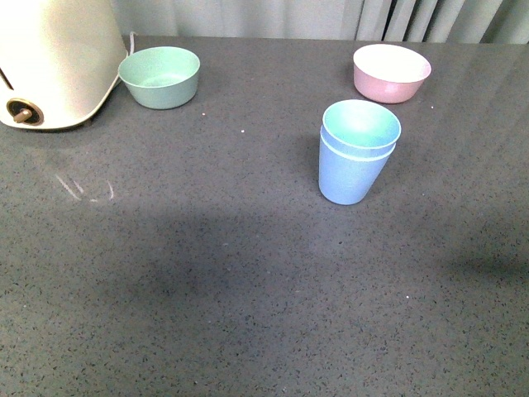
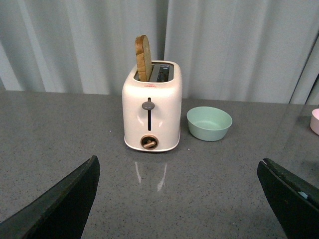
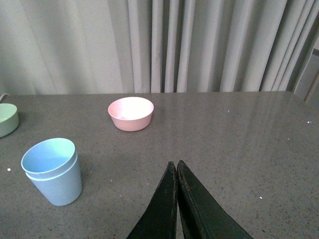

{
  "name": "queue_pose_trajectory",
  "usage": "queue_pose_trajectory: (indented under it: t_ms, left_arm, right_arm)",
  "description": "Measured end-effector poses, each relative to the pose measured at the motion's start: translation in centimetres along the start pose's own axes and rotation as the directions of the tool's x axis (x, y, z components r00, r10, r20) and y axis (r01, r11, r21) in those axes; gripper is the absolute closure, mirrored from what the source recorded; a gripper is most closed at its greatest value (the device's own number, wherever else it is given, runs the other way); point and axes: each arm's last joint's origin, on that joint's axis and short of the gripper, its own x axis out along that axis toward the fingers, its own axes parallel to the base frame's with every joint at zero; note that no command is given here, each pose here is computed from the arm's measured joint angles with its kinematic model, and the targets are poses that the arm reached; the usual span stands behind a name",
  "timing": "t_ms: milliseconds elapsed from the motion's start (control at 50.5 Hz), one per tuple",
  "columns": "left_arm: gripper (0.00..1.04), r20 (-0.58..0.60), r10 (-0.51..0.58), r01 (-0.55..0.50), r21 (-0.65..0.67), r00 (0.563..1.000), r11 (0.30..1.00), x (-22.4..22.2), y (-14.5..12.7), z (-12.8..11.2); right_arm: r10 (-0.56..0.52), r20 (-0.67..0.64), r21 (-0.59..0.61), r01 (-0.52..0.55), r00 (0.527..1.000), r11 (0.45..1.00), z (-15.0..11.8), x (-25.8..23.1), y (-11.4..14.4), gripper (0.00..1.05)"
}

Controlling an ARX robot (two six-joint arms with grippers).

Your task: Stack blue cups with both arms

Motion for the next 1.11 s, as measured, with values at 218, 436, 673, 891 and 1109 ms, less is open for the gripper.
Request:
queue_pose_trajectory:
  t_ms: [218, 436, 673, 891, 1109]
  left_arm:
    - [0.09, 0.0, 0.0, 0.0, 0.0, 1.0, 1.0, 0.0, 0.0, 0.0]
    - [0.09, 0.0, 0.0, 0.0, 0.0, 1.0, 1.0, 0.0, 0.0, 0.0]
    - [0.09, 0.0, 0.0, 0.0, 0.0, 1.0, 1.0, 0.0, 0.0, 0.0]
    - [0.09, 0.0, 0.0, 0.0, 0.0, 1.0, 1.0, 0.0, 0.0, 0.0]
    - [0.09, 0.0, 0.0, 0.0, 0.0, 1.0, 1.0, 0.0, 0.0, 0.0]
  right_arm:
    - [0.0, 0.002, 0.0, 0.0, 1.0, 1.0, 0.1, -0.7, 0.0, 1.03]
    - [0.0, 0.002, 0.0, 0.0, 1.0, 1.0, 0.1, -1.2, 0.0, 1.03]
    - [0.002, -0.032, 0.0, -0.002, 0.999, 1.0, -0.4, -2.2, 0.0, 1.03]
    - [0.0, -0.003, 0.0, 0.0, 1.0, 1.0, -0.2, -2.7, 0.0, 1.03]
    - [0.0, -0.003, 0.0, 0.0, 1.0, 1.0, -0.2, -2.7, 0.0, 0.64]
